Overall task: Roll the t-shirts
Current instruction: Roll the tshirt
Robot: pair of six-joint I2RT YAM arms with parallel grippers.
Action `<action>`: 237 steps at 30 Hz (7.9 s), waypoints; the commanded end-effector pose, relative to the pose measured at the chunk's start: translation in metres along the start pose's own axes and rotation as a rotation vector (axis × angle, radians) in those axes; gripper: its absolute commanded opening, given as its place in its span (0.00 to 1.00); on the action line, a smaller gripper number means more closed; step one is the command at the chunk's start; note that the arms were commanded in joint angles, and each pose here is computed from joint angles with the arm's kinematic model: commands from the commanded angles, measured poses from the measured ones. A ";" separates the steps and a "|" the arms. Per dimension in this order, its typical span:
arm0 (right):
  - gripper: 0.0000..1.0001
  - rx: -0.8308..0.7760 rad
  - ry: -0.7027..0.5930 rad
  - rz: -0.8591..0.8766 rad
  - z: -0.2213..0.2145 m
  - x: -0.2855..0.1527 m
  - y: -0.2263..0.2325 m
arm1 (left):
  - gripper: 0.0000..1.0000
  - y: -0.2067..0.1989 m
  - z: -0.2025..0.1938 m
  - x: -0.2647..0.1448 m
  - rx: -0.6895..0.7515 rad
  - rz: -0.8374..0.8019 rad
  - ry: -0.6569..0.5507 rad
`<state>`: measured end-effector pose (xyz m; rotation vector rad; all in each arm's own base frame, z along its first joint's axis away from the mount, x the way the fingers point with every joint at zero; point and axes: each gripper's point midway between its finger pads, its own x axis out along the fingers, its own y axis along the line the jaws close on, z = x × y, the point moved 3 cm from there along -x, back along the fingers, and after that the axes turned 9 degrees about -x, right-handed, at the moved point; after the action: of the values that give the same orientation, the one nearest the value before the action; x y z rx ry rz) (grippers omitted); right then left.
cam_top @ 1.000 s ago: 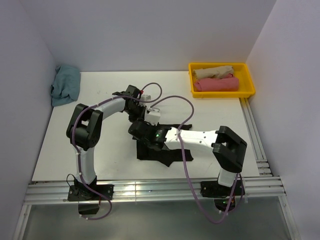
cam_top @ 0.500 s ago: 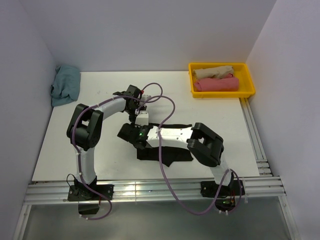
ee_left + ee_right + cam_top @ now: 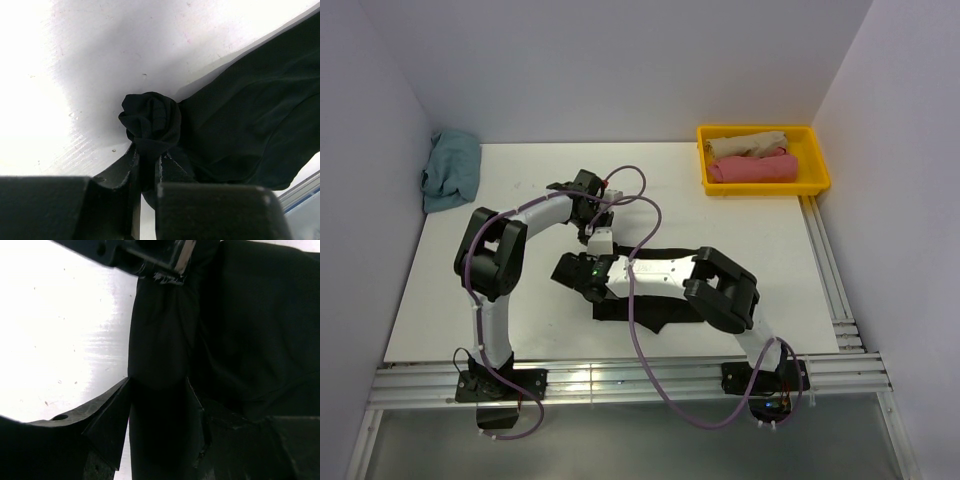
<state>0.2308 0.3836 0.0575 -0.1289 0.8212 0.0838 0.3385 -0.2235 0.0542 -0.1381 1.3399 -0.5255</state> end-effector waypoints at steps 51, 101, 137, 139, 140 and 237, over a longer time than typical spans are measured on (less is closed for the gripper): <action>0.46 0.609 0.157 0.611 -0.053 0.027 -0.046 | 0.02 0.009 0.012 0.002 -0.026 -0.220 0.023; 0.23 0.074 0.075 0.132 -0.026 -0.021 -0.012 | 0.35 -0.026 0.031 -0.009 0.058 0.081 0.037; 0.14 0.892 0.208 0.714 -0.093 -0.001 -0.052 | 0.74 -0.016 -0.014 -0.003 0.032 -0.527 0.044; 0.14 0.888 0.202 0.715 -0.092 -0.002 -0.053 | 0.61 -0.018 -0.013 0.000 0.001 -0.501 0.058; 0.14 0.883 0.202 0.711 -0.093 -0.002 -0.053 | 0.54 -0.018 -0.010 0.001 -0.010 -0.483 0.055; 0.60 -0.077 -0.081 -0.040 0.062 0.019 0.011 | 0.00 0.035 0.040 -0.002 -0.131 0.186 -0.027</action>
<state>0.2766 0.3937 0.0760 -0.2177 0.7831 0.0925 0.3804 -0.1947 0.0607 -0.1477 1.3585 -0.2723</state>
